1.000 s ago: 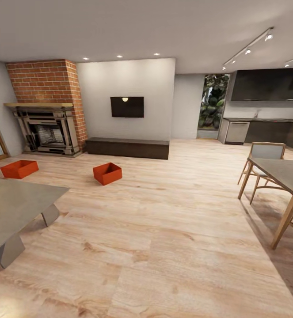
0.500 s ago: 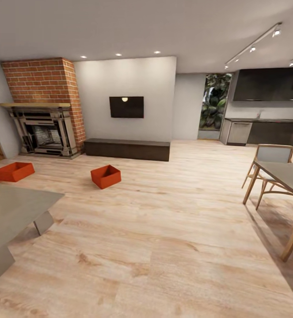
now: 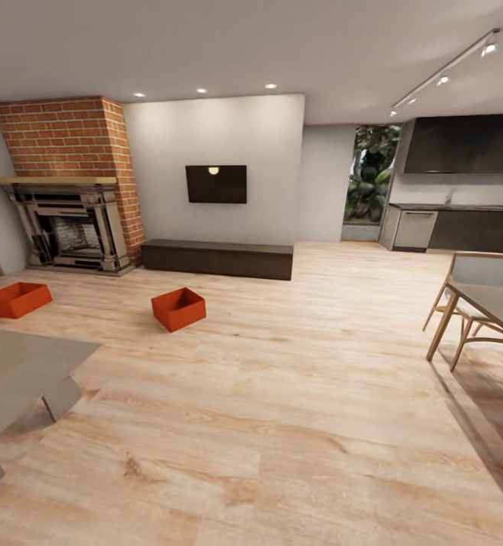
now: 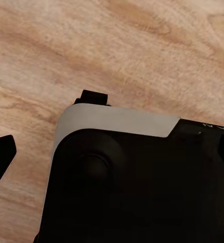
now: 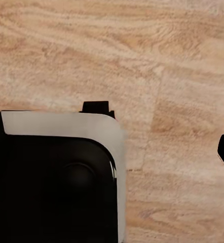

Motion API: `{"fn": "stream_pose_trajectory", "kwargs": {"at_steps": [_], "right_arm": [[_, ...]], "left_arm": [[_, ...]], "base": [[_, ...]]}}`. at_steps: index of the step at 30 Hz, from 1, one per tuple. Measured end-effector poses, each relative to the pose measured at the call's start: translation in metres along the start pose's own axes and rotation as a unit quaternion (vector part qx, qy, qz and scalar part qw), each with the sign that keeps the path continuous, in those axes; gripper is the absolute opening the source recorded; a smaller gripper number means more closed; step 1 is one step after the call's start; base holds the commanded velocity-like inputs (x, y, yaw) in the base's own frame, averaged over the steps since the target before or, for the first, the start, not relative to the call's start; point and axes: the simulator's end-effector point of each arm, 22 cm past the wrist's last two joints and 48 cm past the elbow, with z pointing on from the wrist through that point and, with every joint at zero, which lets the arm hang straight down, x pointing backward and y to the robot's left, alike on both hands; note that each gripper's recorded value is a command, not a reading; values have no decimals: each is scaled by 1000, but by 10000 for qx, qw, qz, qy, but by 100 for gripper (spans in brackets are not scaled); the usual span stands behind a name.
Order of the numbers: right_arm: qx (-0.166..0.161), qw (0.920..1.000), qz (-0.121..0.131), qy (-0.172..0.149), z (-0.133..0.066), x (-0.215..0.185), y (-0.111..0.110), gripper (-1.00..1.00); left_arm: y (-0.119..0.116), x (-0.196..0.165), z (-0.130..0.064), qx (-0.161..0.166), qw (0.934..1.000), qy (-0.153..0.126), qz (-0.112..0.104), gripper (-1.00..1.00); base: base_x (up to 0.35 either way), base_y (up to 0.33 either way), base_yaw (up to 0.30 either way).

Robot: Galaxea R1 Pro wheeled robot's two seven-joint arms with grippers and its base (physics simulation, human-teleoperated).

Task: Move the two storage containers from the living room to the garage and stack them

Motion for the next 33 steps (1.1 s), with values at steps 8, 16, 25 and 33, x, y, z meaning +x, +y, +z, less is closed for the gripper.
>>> {"fn": "stream_pose_trajectory", "kwargs": {"at_steps": [8, 16, 25, 33], "right_arm": [[-2, 10000, -4, 6, 0, 0, 0, 100], [-10, 10000, -4, 13, 0, 1, 1, 100], [2, 10000, -9, 10, 0, 0, 0, 100], [9, 10000, -9, 17, 0, 1, -1, 100]], "left_arm": [[0, 0, 0, -1, 10000, 2, 8, 100], [1, 0, 0, -7, 10000, 1, 14, 100], [0, 0, 0, 5, 10000, 2, 21, 100], [0, 0, 0, 6, 10000, -1, 28, 100]], "base": [[324, 0, 0], [324, 0, 0], [324, 0, 0], [324, 0, 0]]}}
